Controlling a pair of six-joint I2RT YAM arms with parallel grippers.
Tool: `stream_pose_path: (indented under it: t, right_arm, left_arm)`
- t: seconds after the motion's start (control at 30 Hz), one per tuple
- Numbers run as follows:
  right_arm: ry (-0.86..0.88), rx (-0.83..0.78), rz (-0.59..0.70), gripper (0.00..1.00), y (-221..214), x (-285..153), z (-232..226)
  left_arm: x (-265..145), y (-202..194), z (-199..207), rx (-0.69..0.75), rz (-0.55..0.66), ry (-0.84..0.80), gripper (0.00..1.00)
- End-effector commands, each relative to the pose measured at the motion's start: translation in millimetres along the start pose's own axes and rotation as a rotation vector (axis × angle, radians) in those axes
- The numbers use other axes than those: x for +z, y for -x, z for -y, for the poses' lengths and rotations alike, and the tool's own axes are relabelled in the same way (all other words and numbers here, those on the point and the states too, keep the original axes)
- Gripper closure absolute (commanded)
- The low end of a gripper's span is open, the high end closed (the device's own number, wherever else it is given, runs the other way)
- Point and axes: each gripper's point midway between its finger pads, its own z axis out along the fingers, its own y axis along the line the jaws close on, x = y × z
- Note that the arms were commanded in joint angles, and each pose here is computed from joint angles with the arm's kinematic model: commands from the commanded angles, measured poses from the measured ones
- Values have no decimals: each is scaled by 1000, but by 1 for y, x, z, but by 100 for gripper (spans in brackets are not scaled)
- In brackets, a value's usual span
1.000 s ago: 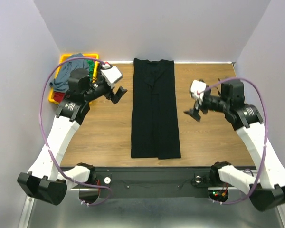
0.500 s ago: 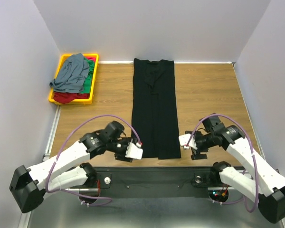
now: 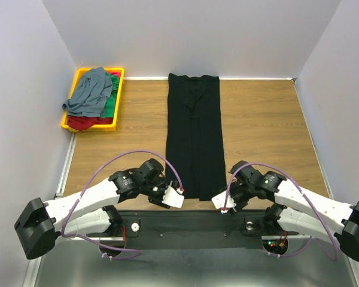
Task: Fold and stack the t-shirts
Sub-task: Fold the tshirt
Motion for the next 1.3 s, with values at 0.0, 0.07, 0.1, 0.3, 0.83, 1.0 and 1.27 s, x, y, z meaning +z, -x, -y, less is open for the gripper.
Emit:
stream_pose_path:
  t: [0.0, 0.07, 0.1, 0.3, 0.83, 1.0, 1.27]
  right_arm:
    - [-107, -90, 4, 45, 8, 9, 29]
    - [-101, -84, -7, 46, 5, 14, 28]
    - [-105, -85, -11, 46, 5, 17, 31]
    - [-81, -61, -49, 57, -7, 26, 26]
    - [-88, -22, -111, 86, -24, 29, 18]
    - [-91, -7, -119, 100, -24, 29, 20]
    - [-174, 67, -66, 99, -1, 12, 42]
  left_arm:
    - [7, -2, 3, 42, 10, -11, 39]
    - [9, -4, 5, 53, 3, -18, 39]
    - [10, -5, 5, 54, 1, -23, 39]
    - [19, -8, 10, 77, -25, -55, 39]
    - [37, -39, 9, 77, -216, -94, 46]
    - [40, -39, 9, 60, -223, -106, 59]
    - [31, -19, 5, 69, -158, -100, 100]
